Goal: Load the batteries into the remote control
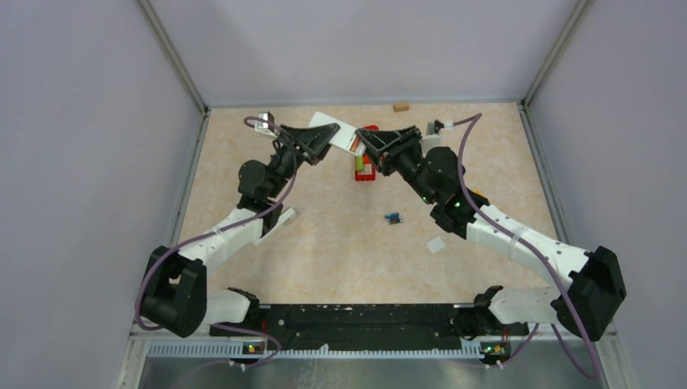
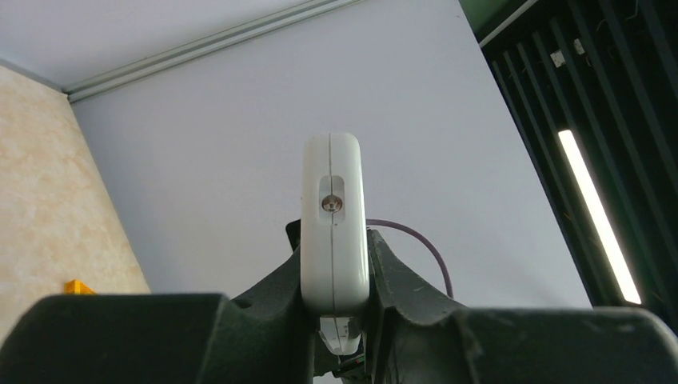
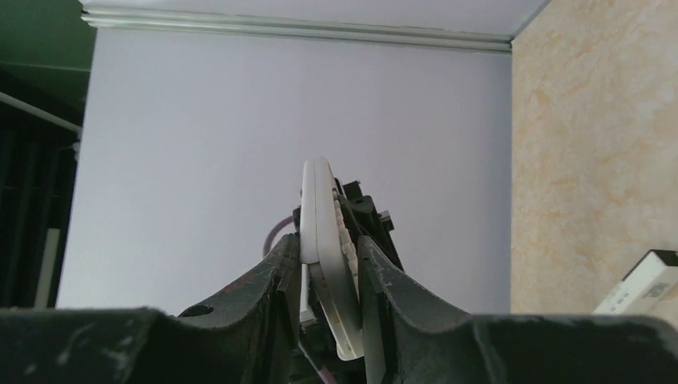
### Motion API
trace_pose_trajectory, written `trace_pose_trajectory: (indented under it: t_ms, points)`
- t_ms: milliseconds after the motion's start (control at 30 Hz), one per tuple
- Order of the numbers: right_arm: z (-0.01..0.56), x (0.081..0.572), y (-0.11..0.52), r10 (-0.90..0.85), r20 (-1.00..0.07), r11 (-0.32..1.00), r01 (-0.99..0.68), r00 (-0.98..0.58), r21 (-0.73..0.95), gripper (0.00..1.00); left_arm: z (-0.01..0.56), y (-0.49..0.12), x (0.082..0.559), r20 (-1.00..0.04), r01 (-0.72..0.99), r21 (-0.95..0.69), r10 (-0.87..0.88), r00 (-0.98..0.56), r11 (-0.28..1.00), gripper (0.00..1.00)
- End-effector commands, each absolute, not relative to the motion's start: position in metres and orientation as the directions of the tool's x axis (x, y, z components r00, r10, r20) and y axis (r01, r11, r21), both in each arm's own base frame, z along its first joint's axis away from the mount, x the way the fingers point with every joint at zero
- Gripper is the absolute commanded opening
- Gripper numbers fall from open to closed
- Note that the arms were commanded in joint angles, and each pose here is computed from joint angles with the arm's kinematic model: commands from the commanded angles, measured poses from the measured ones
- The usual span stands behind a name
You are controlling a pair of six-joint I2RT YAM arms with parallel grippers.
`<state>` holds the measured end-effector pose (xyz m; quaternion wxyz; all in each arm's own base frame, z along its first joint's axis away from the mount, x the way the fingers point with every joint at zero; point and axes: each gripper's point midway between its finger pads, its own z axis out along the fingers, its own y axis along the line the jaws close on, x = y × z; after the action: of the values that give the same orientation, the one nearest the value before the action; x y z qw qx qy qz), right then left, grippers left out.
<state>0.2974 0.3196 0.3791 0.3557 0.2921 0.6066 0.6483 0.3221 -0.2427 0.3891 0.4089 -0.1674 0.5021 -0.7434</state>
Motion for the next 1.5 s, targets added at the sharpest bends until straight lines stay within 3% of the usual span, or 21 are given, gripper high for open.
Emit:
trace_pose_trajectory:
  t_ms: [0, 233, 433, 633, 833, 1033, 1267, 1467]
  points:
    - [0.365, 0.248, 0.356, 0.609, -0.163, 0.09, -0.137, -0.776, 0.986, 0.11, 0.419, -0.235, 0.329, -0.206, 0.501, -0.858, -0.821, -0.532, -0.109, 0.0]
    - [0.356, 0.244, 0.349, 0.574, -0.311, 0.228, -0.217, -0.757, 0.949, 0.07, 0.419, -0.234, 0.329, -0.213, 0.496, -0.863, -0.821, -0.53, -0.096, 0.0]
    - [0.352, 0.248, 0.339, 0.589, -0.361, 0.284, -0.233, -0.723, 0.93, 0.04, 0.419, -0.232, 0.326, -0.206, 0.498, -0.86, -0.818, -0.537, -0.111, 0.0]
    - [0.36, 0.257, 0.332, 0.624, -0.318, 0.225, -0.225, -0.714, 0.948, 0.61, 0.402, -0.233, 0.322, -0.227, 0.489, -0.868, -0.805, -0.548, -0.088, 0.0]
    - [0.38, 0.26, 0.327, 0.618, -0.302, 0.119, -0.294, -0.726, 0.948, 0.8, 0.377, -0.234, 0.316, -0.236, 0.465, -0.883, -0.789, -0.568, -0.07, 0.0]
    - [0.371, 0.265, 0.318, 0.644, -0.313, 0.156, -0.281, -0.698, 0.947, 0.79, 0.369, -0.235, 0.31, -0.242, 0.463, -0.884, -0.778, -0.58, -0.069, 0.0]
    - [0.348, 0.274, 0.312, 0.652, -0.342, 0.247, -0.237, -0.677, 0.939, 0.68, 0.373, -0.236, 0.303, -0.257, 0.484, -0.872, -0.766, -0.589, -0.08, 0.0]
    - [0.344, 0.28, 0.308, 0.668, -0.363, 0.279, -0.234, -0.65, 0.932, 0.52, 0.377, -0.235, 0.299, -0.266, 0.498, -0.863, -0.763, -0.589, -0.084, 0.0]
